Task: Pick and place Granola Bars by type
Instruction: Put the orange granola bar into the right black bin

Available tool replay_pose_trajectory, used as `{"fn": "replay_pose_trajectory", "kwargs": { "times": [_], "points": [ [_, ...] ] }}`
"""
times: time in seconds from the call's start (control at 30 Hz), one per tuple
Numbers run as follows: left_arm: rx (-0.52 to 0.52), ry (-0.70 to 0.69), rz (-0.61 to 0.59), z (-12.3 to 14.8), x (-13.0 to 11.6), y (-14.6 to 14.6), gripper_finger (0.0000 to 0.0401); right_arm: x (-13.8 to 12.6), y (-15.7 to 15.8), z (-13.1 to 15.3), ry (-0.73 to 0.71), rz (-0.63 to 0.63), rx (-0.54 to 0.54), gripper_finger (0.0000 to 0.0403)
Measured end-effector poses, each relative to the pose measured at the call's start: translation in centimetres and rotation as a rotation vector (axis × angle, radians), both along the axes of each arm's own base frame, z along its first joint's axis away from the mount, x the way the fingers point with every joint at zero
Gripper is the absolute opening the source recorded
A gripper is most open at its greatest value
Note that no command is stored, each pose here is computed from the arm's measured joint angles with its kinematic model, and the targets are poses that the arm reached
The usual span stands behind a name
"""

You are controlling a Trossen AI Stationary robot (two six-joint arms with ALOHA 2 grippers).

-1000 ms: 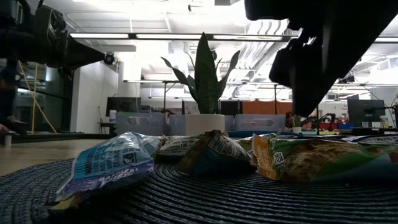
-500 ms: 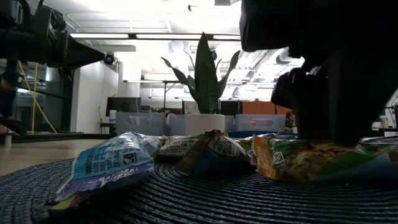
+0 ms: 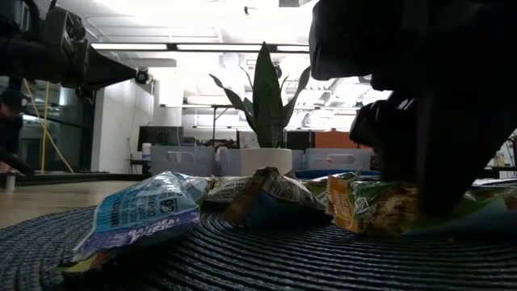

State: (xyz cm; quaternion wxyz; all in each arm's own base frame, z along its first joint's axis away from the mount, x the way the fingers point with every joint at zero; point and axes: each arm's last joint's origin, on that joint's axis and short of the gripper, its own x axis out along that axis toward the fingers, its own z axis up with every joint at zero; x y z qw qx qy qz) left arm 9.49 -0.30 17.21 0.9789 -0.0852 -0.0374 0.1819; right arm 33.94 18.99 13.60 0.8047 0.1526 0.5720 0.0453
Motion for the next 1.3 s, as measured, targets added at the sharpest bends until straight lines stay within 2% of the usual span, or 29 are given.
{"fn": "replay_pose_trajectory", "kwargs": {
  "times": [0.33, 0.63, 0.93, 1.3],
  "points": [
    [0.000, -0.001, 0.000, 0.0, 0.0, 0.0, 0.0001, 0.0, 0.0, -0.1, -0.012, 0.017, -0.022, 0.0205],
    [0.000, -0.001, 0.000, 0.0, 0.0, 0.0, 0.0001, 0.1, -0.1, -0.2, -0.005, 0.049, -0.009, 0.0130],
    [0.000, -0.001, 0.000, 0.0, 0.0, 0.0, 0.0001, 0.3, 0.1, 0.7, -0.018, 0.109, 0.080, 0.0066],
    [0.000, -0.001, 0.000, 0.0, 0.0, 0.0, 0.0001, 0.9, -1.3, 3.5, -0.121, 0.102, 0.115, 0.0058]
  ]
}}
